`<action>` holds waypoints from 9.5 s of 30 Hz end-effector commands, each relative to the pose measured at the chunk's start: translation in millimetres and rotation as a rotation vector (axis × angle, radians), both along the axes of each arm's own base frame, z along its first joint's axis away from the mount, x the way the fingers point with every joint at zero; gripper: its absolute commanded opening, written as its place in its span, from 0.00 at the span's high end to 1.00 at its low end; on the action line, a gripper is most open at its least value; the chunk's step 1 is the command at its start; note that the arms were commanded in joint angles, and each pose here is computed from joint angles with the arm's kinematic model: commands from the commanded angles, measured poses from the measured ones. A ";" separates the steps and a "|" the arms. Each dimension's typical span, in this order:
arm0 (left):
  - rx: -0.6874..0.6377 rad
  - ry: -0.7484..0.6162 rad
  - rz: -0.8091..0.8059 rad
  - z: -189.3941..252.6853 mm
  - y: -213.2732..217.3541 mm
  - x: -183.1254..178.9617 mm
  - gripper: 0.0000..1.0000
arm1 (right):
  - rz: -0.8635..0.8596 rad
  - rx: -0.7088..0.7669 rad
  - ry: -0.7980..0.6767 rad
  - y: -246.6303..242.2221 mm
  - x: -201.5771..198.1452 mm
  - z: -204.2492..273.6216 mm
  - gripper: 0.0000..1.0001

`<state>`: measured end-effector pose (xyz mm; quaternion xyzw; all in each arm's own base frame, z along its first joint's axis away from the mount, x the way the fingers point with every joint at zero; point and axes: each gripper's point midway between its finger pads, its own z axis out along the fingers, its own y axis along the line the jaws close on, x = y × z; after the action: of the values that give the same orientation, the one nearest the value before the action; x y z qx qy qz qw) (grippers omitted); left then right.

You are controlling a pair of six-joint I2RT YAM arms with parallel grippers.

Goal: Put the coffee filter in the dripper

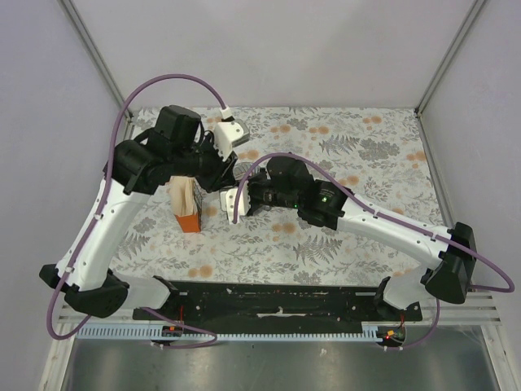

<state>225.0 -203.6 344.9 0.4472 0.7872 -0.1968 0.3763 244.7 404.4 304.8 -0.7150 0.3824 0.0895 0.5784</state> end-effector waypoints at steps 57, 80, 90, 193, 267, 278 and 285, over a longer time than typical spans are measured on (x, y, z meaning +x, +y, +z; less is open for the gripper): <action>0.240 -0.941 0.392 100.3 109.1 64.2 0.98 | 0.056 1.067 1.315 23.7 25.7 147.9 0.27; 0.144 -1.071 0.188 102.6 83.8 41.5 0.98 | 0.115 1.041 1.587 87.5 54.3 117.5 0.79; 0.346 -0.999 0.248 60.5 95.5 71.4 0.68 | 0.056 1.073 1.511 81.7 50.2 126.5 1.00; 0.157 -0.838 0.587 79.1 103.2 87.9 0.49 | -0.205 1.351 1.090 63.9 59.6 165.0 1.00; -0.027 -0.419 0.373 56.9 48.7 49.2 0.29 | -0.582 0.642 1.004 -42.4 91.1 36.0 1.00; -0.009 -0.227 0.313 18.5 32.7 46.6 0.28 | -0.735 0.277 1.091 -80.4 67.1 -12.5 1.00; -0.063 -0.094 0.284 -13.1 27.5 56.6 0.32 | -0.750 0.194 1.144 -68.9 75.3 -29.3 1.00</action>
<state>280.8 -162.3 351.2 0.3385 0.8059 -0.0805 0.4790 321.5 334.4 291.1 -0.3024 0.8245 0.2886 0.3813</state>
